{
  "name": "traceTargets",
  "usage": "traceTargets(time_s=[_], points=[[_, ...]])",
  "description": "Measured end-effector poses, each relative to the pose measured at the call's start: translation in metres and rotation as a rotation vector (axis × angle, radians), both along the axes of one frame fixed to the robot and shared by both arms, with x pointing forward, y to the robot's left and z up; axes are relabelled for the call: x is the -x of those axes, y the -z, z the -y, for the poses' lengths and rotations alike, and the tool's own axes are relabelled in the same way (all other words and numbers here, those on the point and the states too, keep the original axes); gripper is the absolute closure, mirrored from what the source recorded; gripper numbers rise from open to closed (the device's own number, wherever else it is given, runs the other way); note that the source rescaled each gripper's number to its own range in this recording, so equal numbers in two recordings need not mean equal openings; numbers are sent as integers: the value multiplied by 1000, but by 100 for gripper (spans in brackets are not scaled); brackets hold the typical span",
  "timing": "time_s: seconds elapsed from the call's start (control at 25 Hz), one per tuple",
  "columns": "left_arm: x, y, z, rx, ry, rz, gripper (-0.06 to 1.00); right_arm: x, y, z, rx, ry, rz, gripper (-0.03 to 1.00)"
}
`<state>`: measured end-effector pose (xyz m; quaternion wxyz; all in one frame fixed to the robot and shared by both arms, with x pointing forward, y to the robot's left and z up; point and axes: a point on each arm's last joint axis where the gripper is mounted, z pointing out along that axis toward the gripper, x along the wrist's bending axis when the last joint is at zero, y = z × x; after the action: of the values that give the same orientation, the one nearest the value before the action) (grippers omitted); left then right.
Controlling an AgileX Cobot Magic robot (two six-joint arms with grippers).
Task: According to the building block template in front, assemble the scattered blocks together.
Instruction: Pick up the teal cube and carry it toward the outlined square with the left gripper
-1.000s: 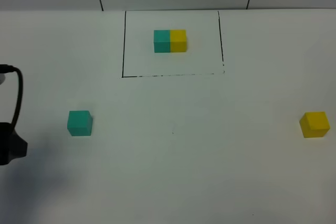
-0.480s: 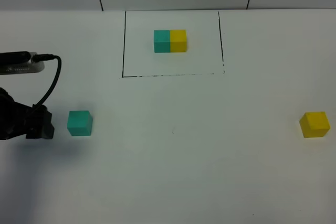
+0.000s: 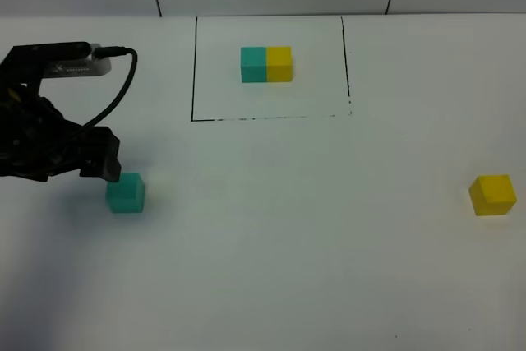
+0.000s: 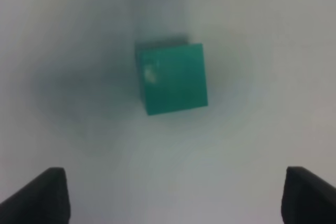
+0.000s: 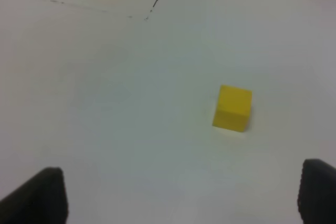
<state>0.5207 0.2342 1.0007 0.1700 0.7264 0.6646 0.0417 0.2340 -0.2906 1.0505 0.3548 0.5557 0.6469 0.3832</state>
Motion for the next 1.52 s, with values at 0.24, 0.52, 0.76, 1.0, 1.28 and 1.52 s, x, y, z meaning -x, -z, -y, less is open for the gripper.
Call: traceTargets(time_s=[0.24,0.52,0.76,1.0,1.28,1.52], points=[[-14,20,16,-44,19,-53,-6,0,0,0,0,0,0,19],[-21,34,16,-75,-11,-87,-5,0,0,0,0,0,0,19],[-27,56,18,-90,-12,-134,-5,0,0,0,0,0,0,19],[-35,77,20,-90,-21,-141,-5,0,0,0,0,0,0,19],[-38,84,20,-89,-24,-130,-3,0,0,0,0,0,0,19],[-39,91,21,-93,-24,-142,-2,0,0,0,0,0,0,19]])
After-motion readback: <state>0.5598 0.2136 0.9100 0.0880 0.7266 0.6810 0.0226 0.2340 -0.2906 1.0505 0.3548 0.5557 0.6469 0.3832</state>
